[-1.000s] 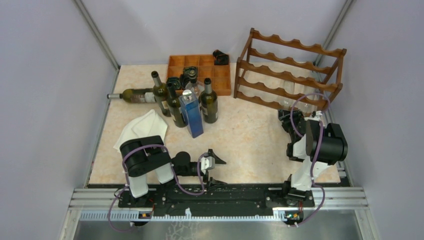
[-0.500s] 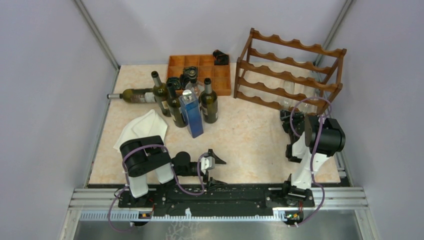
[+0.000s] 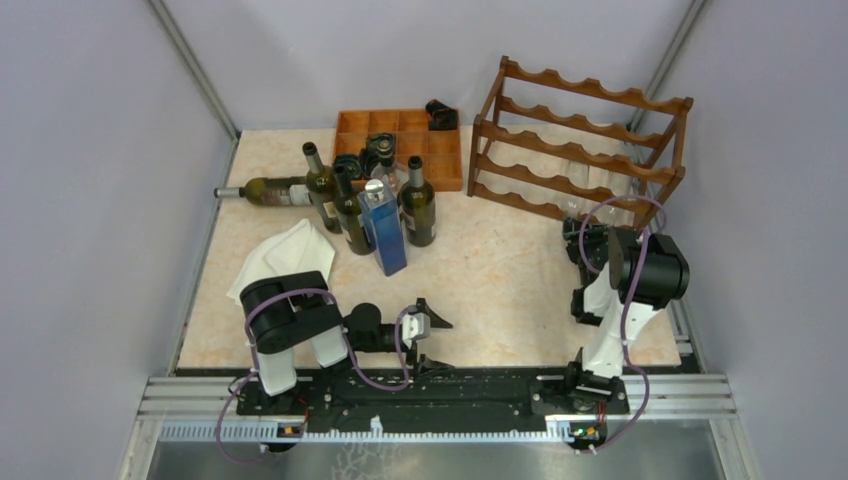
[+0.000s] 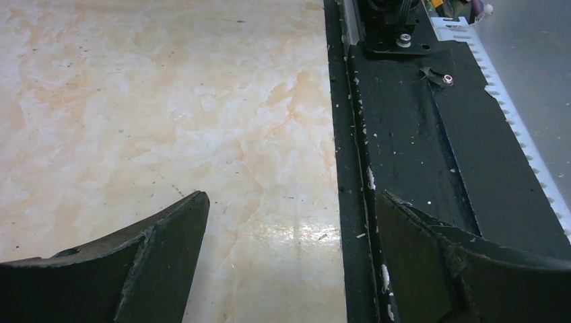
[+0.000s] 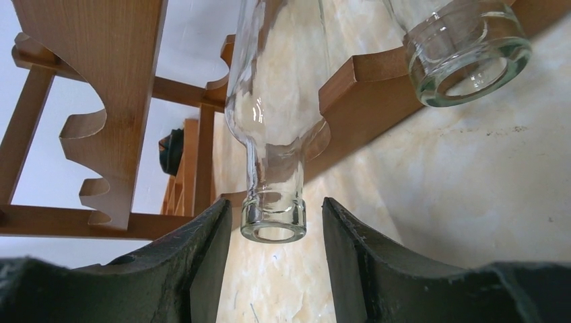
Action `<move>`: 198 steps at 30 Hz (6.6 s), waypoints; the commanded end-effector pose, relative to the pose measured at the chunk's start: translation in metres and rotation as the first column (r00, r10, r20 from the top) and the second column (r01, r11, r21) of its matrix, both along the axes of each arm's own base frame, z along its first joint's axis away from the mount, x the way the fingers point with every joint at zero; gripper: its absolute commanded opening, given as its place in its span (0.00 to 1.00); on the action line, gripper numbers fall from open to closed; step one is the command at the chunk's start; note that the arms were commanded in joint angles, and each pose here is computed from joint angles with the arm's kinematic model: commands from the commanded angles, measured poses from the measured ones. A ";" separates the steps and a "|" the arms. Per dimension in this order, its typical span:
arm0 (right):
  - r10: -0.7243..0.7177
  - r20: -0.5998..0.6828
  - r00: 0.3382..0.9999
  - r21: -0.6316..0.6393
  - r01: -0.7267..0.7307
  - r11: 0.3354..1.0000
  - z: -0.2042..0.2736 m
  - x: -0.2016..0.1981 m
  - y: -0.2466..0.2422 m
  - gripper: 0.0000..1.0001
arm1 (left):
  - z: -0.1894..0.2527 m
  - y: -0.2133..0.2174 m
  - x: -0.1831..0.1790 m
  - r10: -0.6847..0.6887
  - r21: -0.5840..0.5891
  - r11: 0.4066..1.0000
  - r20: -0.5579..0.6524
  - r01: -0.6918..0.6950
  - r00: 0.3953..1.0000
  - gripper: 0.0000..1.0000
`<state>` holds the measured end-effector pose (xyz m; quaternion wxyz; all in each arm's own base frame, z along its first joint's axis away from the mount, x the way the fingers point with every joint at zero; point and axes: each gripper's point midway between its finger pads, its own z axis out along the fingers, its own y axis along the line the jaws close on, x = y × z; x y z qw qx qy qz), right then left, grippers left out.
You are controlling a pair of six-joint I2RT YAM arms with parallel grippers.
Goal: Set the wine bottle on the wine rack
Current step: Place the wine bottle in the wine rack.
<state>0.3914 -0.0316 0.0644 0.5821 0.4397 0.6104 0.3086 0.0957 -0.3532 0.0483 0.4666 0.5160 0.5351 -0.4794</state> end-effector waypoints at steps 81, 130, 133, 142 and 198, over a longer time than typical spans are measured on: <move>-0.155 0.359 0.920 0.097 0.128 0.987 0.111 -0.001 -0.008 0.00 | 0.053 -0.013 -0.002 -0.033 -0.205 0.977 0.101 0.054 0.994 0.99; 0.041 0.238 0.970 0.058 -0.056 0.997 0.062 0.008 0.015 0.59 | 0.051 -0.015 -0.002 -0.040 -0.199 0.978 0.096 0.058 0.995 0.99; 0.035 0.234 0.972 0.062 -0.051 0.997 0.063 0.015 0.012 0.60 | 0.051 -0.015 -0.002 -0.040 -0.199 0.978 0.096 0.059 0.995 0.99; 0.019 0.138 0.990 0.045 -0.025 0.999 0.047 0.028 0.006 0.58 | 0.050 -0.015 -0.002 -0.040 -0.197 0.979 0.094 0.058 0.995 0.99; -0.015 0.227 0.974 -0.088 0.036 0.995 0.081 0.025 -0.002 0.00 | 0.048 -0.017 -0.003 -0.053 -0.187 0.980 0.087 0.068 0.995 0.99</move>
